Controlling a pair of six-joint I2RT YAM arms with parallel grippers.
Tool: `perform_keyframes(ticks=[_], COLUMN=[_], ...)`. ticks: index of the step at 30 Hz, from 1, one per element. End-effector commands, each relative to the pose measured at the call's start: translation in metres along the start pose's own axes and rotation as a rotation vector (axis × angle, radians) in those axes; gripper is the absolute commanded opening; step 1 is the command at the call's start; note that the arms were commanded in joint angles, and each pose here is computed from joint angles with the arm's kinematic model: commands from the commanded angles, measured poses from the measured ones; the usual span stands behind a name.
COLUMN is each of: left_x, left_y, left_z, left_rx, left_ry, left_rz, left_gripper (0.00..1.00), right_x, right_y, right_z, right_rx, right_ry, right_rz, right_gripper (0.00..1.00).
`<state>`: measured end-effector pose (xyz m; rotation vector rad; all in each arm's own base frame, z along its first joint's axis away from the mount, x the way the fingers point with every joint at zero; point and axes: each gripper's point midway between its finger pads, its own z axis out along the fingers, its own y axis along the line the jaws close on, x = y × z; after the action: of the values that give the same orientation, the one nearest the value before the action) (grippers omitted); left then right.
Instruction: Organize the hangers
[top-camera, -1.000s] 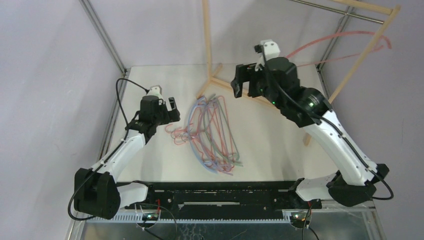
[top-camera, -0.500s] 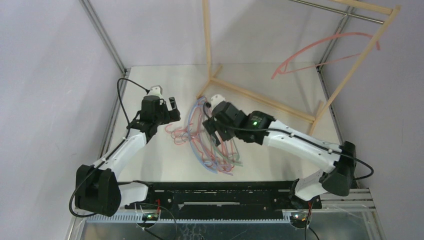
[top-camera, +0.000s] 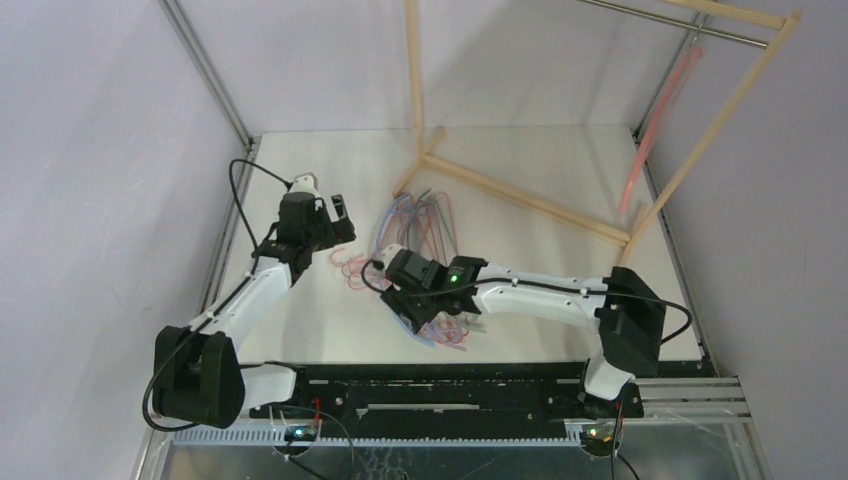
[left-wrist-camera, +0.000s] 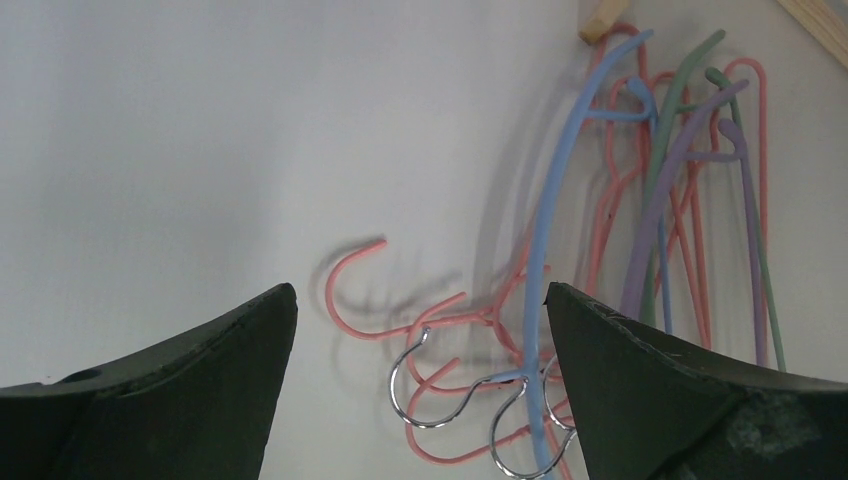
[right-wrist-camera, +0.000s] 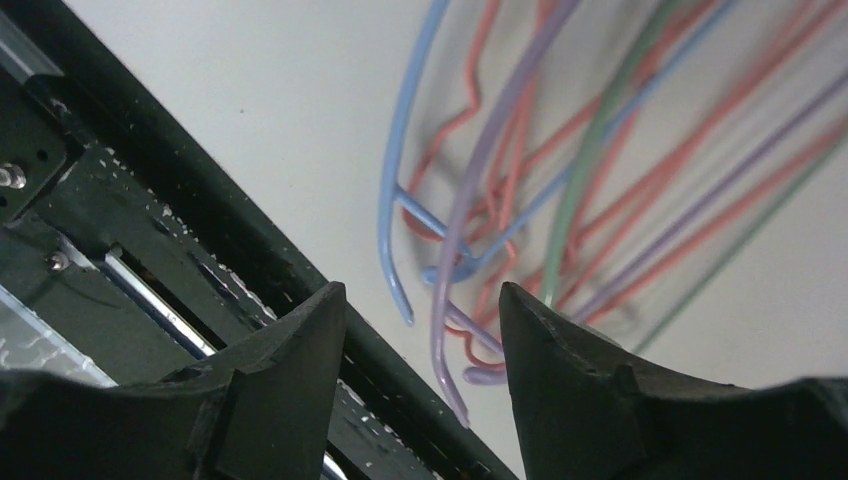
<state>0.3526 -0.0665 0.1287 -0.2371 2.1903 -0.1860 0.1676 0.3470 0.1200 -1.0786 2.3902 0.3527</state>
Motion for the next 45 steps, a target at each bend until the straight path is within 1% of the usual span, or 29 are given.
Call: perform_keyframes(ticks=[1, 6, 11, 15, 22, 27, 29, 30, 31, 32, 36, 39, 45], left_x=[-0.006, 0.001, 0.010, 0.013, 0.016, 0.016, 0.016, 0.015, 0.014, 0.014, 0.012, 0.010, 0.006], left_y=[0.005, 0.007, 0.011, 0.013, 0.014, 0.015, 0.016, 0.016, 0.016, 0.016, 0.016, 0.016, 0.016], left_z=[-0.006, -0.011, -0.017, -0.020, -0.021, -0.021, -0.022, -0.022, -0.022, -0.022, -0.022, -0.023, -0.022], left_rx=[0.004, 0.005, 0.002, 0.000, -0.006, -0.010, -0.013, -0.015, -0.017, -0.018, -0.021, -0.022, -0.029], left_ry=[-0.033, -0.025, -0.028, -0.034, -0.029, -0.027, -0.029, -0.031, -0.034, -0.035, -0.040, -0.047, -0.063], left_rz=[-0.018, -0.020, -0.040, -0.051, -0.054, -0.055, -0.053, -0.054, -0.056, -0.056, -0.063, -0.068, -0.083], left_gripper=[1.00, 1.00, 1.00, 1.00, 1.00, 1.00, 1.00, 1.00, 1.00, 1.00, 1.00, 1.00, 1.00], right_x=[0.000, 0.023, 0.041, 0.054, 0.062, 0.064, 0.061, 0.059, 0.058, 0.056, 0.046, 0.028, -0.002], right_y=[0.021, 0.019, 0.007, 0.002, -0.004, -0.005, -0.005, -0.006, -0.008, -0.009, -0.007, -0.002, -0.008], right_z=[0.018, 0.038, 0.047, 0.052, 0.062, 0.062, 0.058, 0.055, 0.052, 0.049, 0.029, -0.002, -0.063], right_rx=[-0.048, -0.040, 0.017, 0.025, 0.035, 0.014, 0.005, 0.001, -0.003, -0.006, -0.060, -0.116, -0.198], right_ry=[-0.032, 0.017, 0.053, 0.081, 0.099, 0.111, 0.105, 0.100, 0.097, 0.091, 0.059, -0.012, -0.139], right_rz=[0.000, 0.016, 0.038, 0.046, 0.053, 0.050, 0.051, 0.056, 0.062, 0.071, 0.092, 0.112, 0.172], right_gripper=[0.65, 0.58, 0.54, 0.50, 0.46, 0.36, 0.29, 0.19, 0.13, 0.09, 0.04, 0.00, 0.00])
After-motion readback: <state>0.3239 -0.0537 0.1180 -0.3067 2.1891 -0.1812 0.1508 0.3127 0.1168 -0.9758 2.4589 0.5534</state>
